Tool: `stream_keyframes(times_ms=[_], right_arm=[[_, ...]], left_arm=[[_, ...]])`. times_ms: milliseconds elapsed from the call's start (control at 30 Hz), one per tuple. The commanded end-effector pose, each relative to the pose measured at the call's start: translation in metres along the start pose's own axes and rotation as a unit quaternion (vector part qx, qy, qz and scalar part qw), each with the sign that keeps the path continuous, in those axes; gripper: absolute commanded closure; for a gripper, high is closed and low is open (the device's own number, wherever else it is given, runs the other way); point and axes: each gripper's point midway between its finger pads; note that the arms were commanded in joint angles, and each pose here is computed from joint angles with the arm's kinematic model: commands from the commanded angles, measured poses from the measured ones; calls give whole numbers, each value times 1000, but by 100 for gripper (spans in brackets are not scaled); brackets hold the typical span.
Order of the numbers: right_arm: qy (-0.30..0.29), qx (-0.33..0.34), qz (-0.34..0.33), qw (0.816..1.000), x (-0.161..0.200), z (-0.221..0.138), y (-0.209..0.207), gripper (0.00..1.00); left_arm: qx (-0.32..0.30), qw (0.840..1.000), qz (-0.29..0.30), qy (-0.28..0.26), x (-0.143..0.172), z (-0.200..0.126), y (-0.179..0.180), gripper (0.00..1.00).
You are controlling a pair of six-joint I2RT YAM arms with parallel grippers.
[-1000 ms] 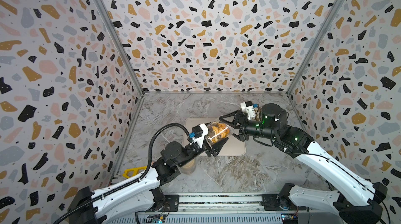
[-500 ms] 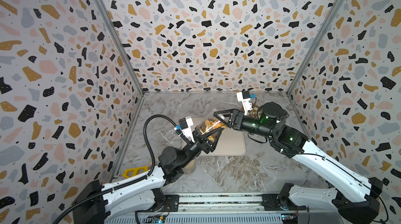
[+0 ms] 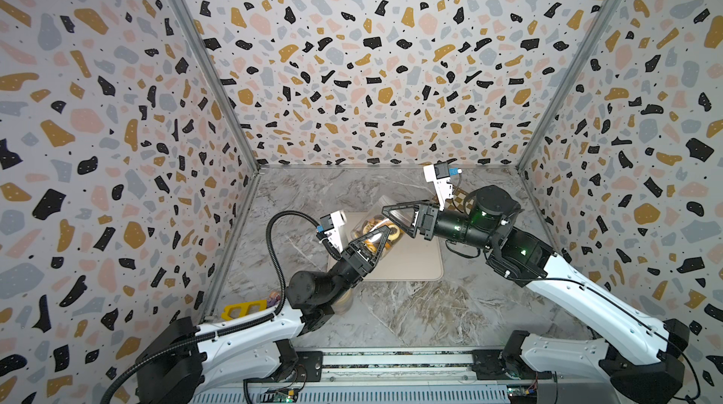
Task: Pour the cookies out of the jar
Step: Unscrew the lid from the jar.
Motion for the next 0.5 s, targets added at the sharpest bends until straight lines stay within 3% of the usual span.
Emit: stream_keyframes(times_ms=[0,67,200,300,400,467], right_arm=[[-27,-95,-93,991,-14,-32,66,19],[-31,-79,-80,993,-15,-33,61,1],[-57,0,-41,998,-27,-43,43,1],[-92,99,20,991,-39,-61,16,1],[-77,161,90,980,-39,-68,-9,1],[-54,167,119,977,-34,-63,-10,1]], left_arm=[[12,991,-60,-117,-53,-10,-14,100],[-5,991,-47,-124,-54,-14,-9,100],[-47,991,-13,-127,-59,-19,2,100],[-77,990,43,-112,-62,-20,3,100],[-102,980,163,-53,-57,-14,-6,100],[-113,954,277,29,-44,-3,-12,100]])
Point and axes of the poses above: each gripper's point midway between its finger pads, its own z axis out along the fingers, its own y axis along the line the jaws close on, x = y × z, and after that the axes turned 10 degrees about z, right-handed
